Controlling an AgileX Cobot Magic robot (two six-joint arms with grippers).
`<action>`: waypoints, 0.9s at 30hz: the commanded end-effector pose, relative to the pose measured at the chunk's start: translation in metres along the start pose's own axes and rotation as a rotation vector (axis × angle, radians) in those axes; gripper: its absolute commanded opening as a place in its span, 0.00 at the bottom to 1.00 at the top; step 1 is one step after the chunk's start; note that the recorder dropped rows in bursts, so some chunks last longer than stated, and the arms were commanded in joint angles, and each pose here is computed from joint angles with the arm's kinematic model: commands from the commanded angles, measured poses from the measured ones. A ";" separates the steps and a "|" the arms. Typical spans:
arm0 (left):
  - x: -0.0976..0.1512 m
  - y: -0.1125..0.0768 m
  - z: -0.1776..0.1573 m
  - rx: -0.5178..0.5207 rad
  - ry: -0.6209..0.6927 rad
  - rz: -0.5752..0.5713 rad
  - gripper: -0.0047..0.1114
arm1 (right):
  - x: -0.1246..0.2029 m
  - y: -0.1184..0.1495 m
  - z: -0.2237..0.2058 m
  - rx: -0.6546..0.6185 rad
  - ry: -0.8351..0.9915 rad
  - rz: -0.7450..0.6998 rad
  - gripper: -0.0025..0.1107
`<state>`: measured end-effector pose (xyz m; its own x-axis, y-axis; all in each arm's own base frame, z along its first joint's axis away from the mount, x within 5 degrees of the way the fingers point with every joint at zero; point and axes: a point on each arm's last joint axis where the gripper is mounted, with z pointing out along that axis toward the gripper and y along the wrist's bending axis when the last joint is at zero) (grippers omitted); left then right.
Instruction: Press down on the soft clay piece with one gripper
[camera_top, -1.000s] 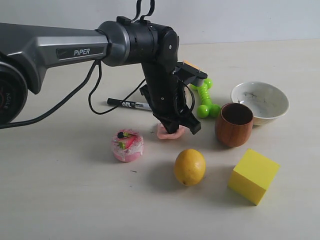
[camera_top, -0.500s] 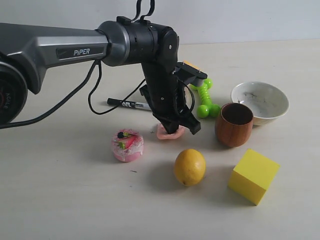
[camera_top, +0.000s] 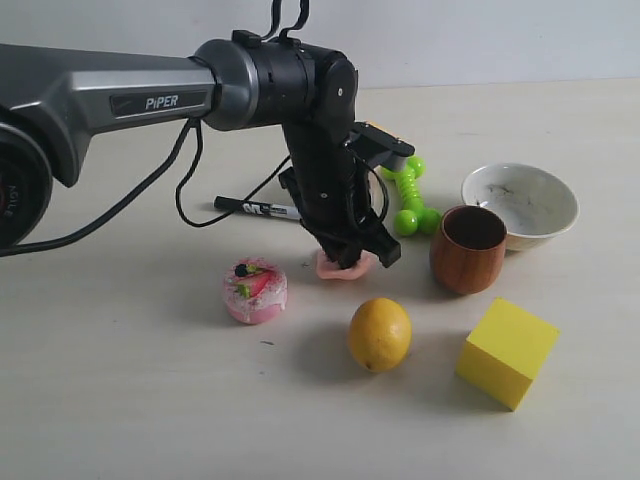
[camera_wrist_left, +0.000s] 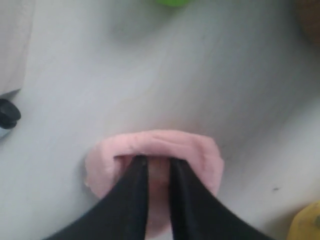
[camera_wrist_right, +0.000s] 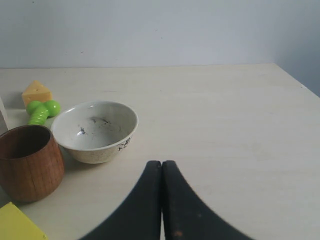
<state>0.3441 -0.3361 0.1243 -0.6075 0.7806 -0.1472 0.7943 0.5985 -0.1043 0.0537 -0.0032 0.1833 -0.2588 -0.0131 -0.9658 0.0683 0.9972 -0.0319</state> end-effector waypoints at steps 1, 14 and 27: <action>0.000 0.001 -0.007 -0.020 -0.003 0.008 0.04 | 0.001 0.000 0.000 0.001 -0.008 -0.005 0.02; 0.000 0.002 -0.007 -0.026 -0.004 0.014 0.04 | 0.001 0.000 0.000 0.001 -0.008 -0.005 0.02; -0.001 0.002 -0.007 -0.028 -0.012 0.036 0.04 | 0.001 0.000 0.000 0.001 -0.008 -0.005 0.02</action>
<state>0.3453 -0.3344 0.1251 -0.5832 0.7993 -0.1448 0.8121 0.5782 -0.0789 0.0537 -0.0032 0.1833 -0.2588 -0.0131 -0.9658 0.0683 0.9972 -0.0319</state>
